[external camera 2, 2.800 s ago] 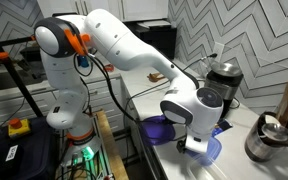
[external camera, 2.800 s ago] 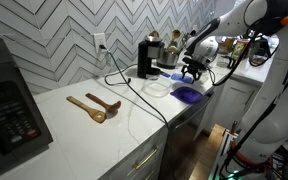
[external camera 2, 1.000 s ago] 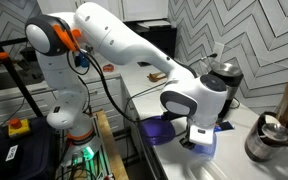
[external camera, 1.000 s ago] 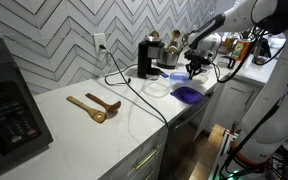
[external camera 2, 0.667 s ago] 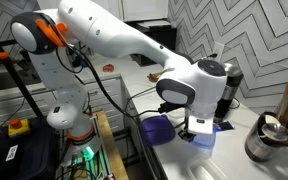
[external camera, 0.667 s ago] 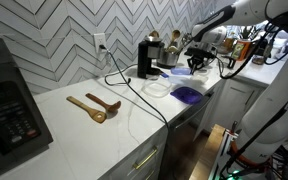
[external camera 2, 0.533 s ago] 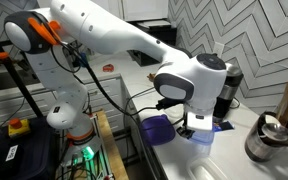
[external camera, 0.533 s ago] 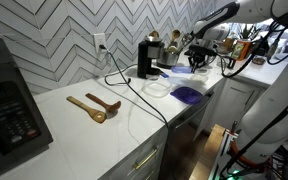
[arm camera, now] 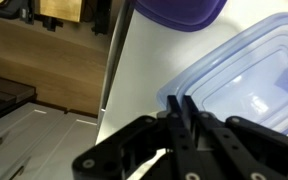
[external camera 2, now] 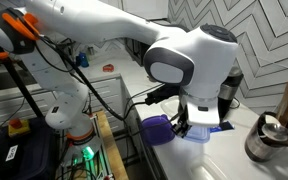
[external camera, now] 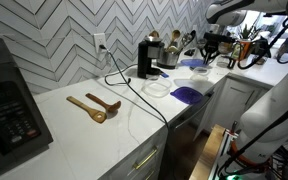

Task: Unstack the clear containers then place the light blue lid on top of the container on the right.

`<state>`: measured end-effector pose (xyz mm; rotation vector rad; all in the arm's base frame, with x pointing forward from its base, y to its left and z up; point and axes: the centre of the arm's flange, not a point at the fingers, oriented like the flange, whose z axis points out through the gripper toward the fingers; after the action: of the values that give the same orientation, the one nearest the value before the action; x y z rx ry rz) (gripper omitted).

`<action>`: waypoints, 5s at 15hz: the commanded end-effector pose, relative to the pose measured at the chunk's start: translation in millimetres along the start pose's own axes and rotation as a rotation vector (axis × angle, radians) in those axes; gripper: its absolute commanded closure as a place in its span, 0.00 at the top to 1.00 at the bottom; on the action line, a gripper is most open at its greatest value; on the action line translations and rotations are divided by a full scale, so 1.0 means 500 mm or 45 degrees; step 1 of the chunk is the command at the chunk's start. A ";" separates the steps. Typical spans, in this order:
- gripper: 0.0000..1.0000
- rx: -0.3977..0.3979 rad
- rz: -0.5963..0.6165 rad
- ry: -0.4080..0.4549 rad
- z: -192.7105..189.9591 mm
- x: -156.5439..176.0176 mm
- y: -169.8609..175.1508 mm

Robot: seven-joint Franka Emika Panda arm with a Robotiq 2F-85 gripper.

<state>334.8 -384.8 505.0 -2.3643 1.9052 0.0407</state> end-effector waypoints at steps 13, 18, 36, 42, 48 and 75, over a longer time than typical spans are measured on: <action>0.02 -0.057 -0.037 0.042 -0.035 0.102 0.066; 0.02 -0.089 -0.216 0.035 -0.044 0.182 0.125; 0.02 -0.146 -0.751 0.071 0.041 0.321 0.133; 0.02 -0.063 -0.845 0.049 0.069 0.353 0.112; 0.02 -0.032 -0.921 0.045 0.092 0.371 0.089; 0.02 -0.041 -0.956 -0.250 0.185 0.339 0.047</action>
<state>350.8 -545.7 406.6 -2.8225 0.8626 0.1725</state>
